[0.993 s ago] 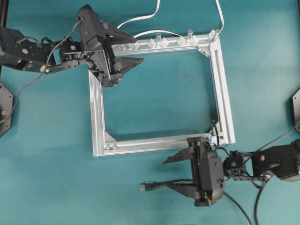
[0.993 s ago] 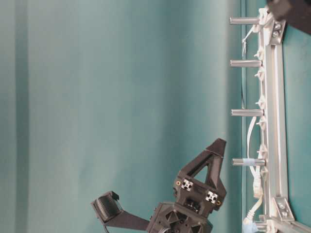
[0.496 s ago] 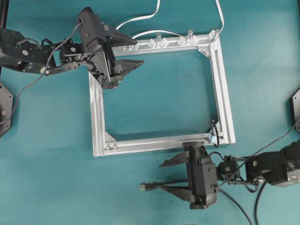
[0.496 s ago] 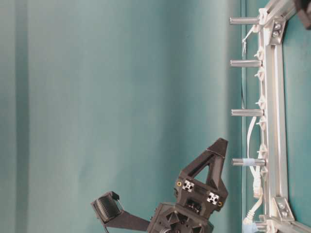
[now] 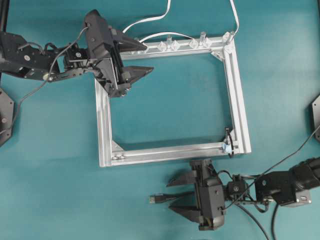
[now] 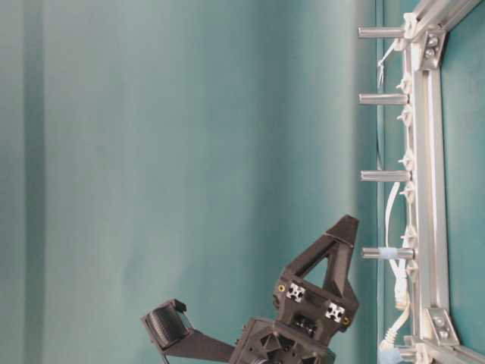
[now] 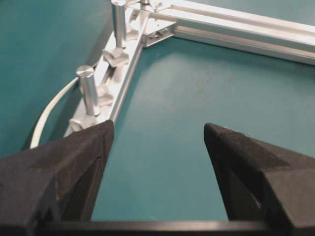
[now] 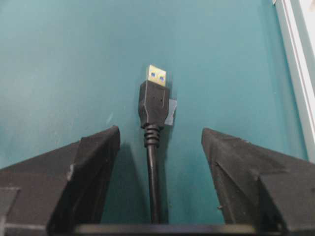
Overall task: Insert the wire through the string loop located on the right side.
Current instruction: 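Close the right gripper on the USB cable just behind the plug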
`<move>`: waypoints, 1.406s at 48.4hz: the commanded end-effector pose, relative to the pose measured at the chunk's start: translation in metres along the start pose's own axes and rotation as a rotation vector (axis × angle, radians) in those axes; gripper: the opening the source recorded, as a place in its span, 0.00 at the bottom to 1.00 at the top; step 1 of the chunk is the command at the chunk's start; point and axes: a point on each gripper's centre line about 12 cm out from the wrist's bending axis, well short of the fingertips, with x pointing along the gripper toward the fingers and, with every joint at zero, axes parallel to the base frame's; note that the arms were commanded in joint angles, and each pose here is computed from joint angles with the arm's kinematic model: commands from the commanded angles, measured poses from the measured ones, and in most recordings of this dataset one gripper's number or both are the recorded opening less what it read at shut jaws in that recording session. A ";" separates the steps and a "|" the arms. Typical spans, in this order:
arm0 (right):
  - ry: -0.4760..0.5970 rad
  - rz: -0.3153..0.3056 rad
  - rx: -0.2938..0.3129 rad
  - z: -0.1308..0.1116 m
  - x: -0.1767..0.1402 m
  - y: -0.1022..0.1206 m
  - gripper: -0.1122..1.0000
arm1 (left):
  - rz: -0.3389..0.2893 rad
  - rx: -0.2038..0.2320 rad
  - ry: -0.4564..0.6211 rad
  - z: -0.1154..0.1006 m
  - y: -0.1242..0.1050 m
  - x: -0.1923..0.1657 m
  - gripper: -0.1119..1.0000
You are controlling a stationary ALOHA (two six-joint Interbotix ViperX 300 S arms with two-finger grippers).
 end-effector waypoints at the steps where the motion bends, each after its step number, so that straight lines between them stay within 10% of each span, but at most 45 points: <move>1: -0.030 0.008 0.008 0.010 0.000 0.004 0.78 | -0.015 0.003 -0.030 0.010 -0.005 -0.003 0.78; 22: -0.007 0.003 0.003 0.002 0.002 0.002 0.75 | -0.040 0.014 -0.007 0.006 -0.015 -0.004 0.78; 36: 0.064 0.009 0.009 -0.004 0.005 0.000 0.21 | -0.040 0.014 -0.007 0.006 -0.015 -0.004 0.78; 68: 0.057 0.006 0.025 0.010 0.005 -0.004 0.21 | -0.040 0.014 -0.007 0.006 -0.015 -0.004 0.78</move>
